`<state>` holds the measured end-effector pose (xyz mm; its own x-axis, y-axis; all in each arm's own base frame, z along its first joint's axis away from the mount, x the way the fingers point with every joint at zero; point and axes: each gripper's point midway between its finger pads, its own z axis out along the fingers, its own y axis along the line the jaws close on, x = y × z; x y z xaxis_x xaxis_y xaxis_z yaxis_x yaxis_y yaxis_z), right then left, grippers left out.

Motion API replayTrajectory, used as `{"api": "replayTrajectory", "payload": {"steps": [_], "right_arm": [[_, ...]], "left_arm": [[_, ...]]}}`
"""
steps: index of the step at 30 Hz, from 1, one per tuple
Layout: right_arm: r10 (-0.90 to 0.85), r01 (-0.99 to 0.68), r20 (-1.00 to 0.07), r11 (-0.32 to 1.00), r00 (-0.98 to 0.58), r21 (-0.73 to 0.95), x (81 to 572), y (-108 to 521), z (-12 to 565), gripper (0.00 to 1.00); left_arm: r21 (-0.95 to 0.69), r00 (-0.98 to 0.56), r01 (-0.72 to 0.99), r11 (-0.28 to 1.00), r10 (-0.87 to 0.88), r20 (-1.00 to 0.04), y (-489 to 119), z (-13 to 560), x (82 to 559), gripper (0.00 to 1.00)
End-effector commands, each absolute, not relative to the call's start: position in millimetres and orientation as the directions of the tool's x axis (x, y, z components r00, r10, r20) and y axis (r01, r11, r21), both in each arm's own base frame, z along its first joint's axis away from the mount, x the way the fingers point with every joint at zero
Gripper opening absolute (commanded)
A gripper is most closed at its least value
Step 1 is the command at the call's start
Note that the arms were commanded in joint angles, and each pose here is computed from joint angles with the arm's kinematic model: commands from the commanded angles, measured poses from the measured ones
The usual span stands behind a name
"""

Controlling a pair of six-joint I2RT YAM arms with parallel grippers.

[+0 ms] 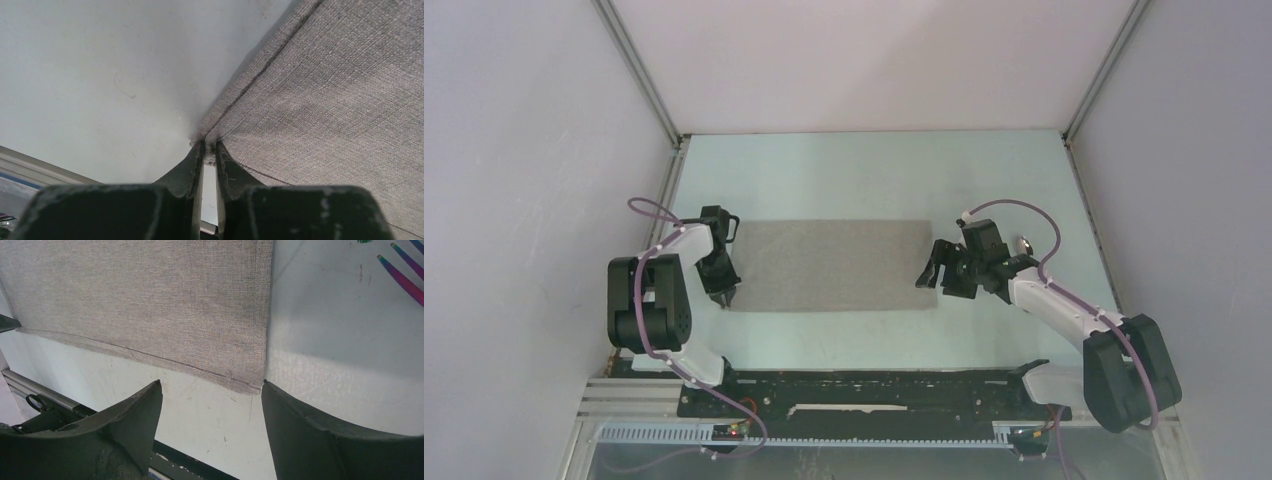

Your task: Fold the napkin into a case and place the utensils inside

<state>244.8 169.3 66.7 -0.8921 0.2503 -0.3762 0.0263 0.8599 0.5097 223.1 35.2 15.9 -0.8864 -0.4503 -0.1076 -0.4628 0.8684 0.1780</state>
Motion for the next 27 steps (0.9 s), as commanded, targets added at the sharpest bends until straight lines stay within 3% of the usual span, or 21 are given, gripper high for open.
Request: {"api": "replayTrajectory", "payload": {"steps": [1,7,19,27], "right_arm": [[0.248,-0.010,-0.424,0.854,-0.871,0.519,251.7,170.0,76.5,0.80],[0.243,-0.008,-0.418,0.857,-0.875,0.516,250.4,171.5,72.3,0.80],[0.236,-0.001,-0.396,0.858,-0.888,0.513,247.1,174.0,62.9,0.80],[0.253,0.037,-0.270,0.789,-0.929,0.613,236.9,198.8,58.5,0.89]], "left_arm": [[0.190,-0.879,-0.473,0.860,-0.446,-0.168,41.1,26.2,227.4,0.13],[0.226,-0.874,-0.483,0.846,-0.450,-0.182,47.2,31.8,224.0,0.04],[0.278,-0.876,-0.481,0.831,-0.452,-0.165,55.0,25.9,221.3,0.00],[0.320,-0.877,-0.479,0.817,-0.459,-0.143,63.0,17.6,217.7,0.00]]}}
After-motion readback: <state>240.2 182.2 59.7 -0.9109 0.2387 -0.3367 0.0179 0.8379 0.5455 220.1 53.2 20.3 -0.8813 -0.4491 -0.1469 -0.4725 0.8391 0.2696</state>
